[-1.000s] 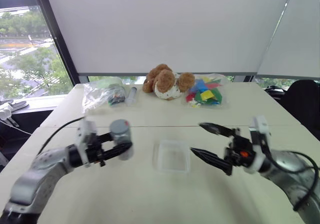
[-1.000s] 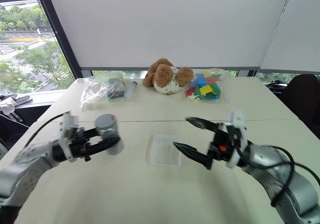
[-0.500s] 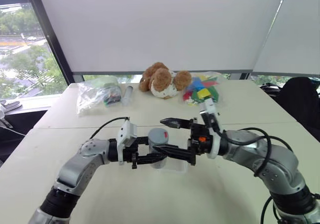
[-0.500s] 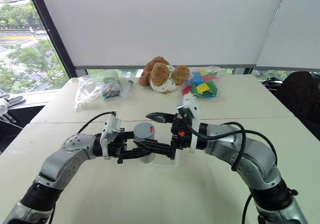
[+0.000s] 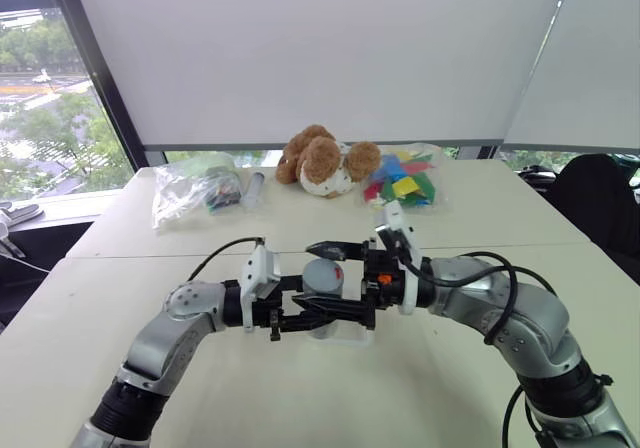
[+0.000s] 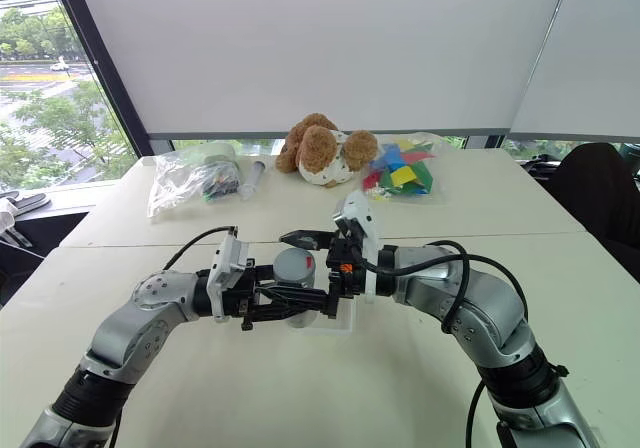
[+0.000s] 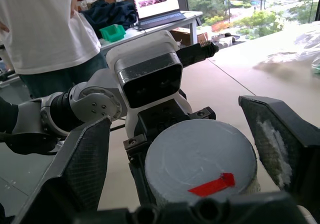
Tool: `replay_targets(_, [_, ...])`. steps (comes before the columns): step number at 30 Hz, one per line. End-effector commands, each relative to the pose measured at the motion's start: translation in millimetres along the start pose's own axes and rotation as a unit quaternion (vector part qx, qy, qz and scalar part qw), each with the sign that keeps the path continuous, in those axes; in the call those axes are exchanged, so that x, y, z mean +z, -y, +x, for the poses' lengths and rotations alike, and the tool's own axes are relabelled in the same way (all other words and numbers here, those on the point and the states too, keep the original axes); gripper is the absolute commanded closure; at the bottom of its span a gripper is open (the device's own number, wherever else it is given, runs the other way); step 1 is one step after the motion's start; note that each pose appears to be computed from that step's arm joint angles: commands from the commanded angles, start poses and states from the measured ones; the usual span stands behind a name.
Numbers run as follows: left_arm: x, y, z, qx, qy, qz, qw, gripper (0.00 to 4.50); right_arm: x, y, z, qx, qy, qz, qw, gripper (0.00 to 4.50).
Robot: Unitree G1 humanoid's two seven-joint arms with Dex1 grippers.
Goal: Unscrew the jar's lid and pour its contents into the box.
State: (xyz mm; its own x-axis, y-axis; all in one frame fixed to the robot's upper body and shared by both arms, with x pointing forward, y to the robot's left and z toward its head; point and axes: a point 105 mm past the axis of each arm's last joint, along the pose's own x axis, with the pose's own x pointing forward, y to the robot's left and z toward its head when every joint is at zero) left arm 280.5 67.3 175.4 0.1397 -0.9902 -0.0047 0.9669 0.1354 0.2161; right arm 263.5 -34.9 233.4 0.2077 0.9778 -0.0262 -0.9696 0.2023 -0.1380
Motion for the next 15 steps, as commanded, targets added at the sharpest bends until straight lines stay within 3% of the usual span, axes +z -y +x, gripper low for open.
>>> replay_targets(1, [11,2,0,-0.001,0.015,0.025,1.000,2.40,9,-2,0,0.010,0.011,-0.024,1.000,1.87])
replay_targets(2, [12,3,1,-0.003,0.018,0.024,1.000,2.40,9,-1,0,0.010,0.009,-0.025,1.000,2.21])
replay_targets(8, [17,10,2,-0.037,0.032,0.014,0.999,2.40,15,-4,-6,0.047,0.011,-0.041,0.998,2.19])
replay_targets(12, [31,28,1,-0.127,0.063,0.012,0.990,2.40,25,-24,-19,0.195,-0.003,-0.067,0.978,2.19])
replay_targets(15, [34,40,-1,-0.188,0.055,0.012,0.981,2.40,32,-24,-21,0.243,-0.007,-0.085,0.966,2.19])
